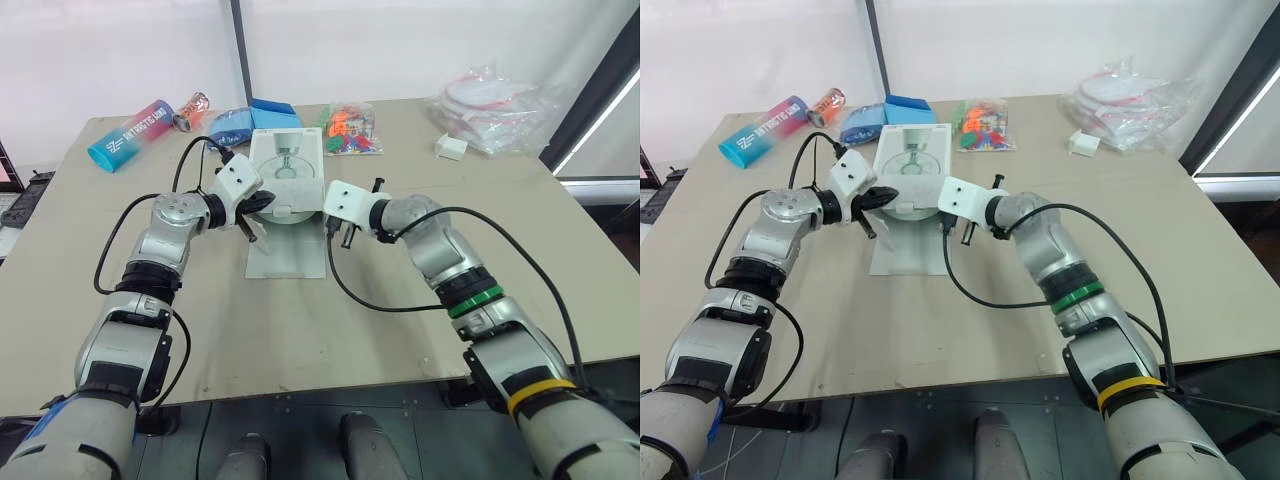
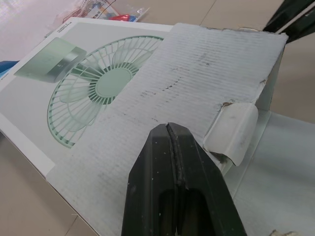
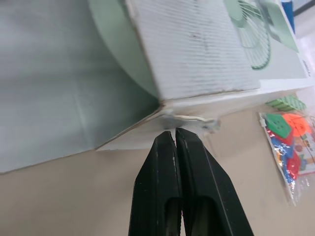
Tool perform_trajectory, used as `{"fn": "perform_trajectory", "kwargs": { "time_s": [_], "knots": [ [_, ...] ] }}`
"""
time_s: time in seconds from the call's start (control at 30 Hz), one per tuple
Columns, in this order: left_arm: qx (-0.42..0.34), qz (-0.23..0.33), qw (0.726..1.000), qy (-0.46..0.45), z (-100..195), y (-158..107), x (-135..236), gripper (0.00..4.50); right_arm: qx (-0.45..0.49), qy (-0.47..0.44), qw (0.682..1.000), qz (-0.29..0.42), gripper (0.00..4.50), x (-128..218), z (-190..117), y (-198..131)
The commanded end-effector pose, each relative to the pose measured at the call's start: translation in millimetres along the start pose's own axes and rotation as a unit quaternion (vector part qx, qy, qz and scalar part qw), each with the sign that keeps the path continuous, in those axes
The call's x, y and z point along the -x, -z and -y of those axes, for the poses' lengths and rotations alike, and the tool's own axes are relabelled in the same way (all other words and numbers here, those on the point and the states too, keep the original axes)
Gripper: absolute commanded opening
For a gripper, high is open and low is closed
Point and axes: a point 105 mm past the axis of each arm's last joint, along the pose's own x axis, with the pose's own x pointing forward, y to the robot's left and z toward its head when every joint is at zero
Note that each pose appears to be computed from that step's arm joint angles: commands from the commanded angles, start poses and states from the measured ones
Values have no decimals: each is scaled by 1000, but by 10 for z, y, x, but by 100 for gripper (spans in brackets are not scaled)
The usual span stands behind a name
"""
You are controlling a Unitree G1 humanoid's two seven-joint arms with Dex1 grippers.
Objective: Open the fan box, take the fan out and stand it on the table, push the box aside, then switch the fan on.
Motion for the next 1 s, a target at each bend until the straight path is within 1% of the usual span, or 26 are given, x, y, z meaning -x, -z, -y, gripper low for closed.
{"fn": "perform_trajectory", "kwargs": {
  "time_s": [0.03,0.13,0.23,0.4,0.5,0.77,0.93,1.0],
  "knots": [
    [-5,6,1000,-7,-48,-42,40,0,20,-16,999,36,8,134,35,-173],
    [-5,5,1000,-7,-49,-40,41,0,15,-42,998,49,8,222,-10,-190],
    [-6,5,1000,-9,-55,-41,43,0,-13,-55,995,88,8,291,-8,-305],
    [-5,8,1000,-10,-68,-60,49,0,-78,-32,981,172,8,326,144,-636],
    [-8,9,1000,-11,-78,-74,58,0,-121,-3,972,199,8,278,267,-764],
    [-21,17,1000,-12,-99,-169,89,0,-145,49,976,154,8,-37,305,-631],
    [-52,37,998,-2,-72,-367,169,0,-146,60,981,117,8,-186,236,-456],
    [-63,41,997,6,-43,-427,212,0,-141,60,982,114,8,-203,219,-432]
  ]
}}
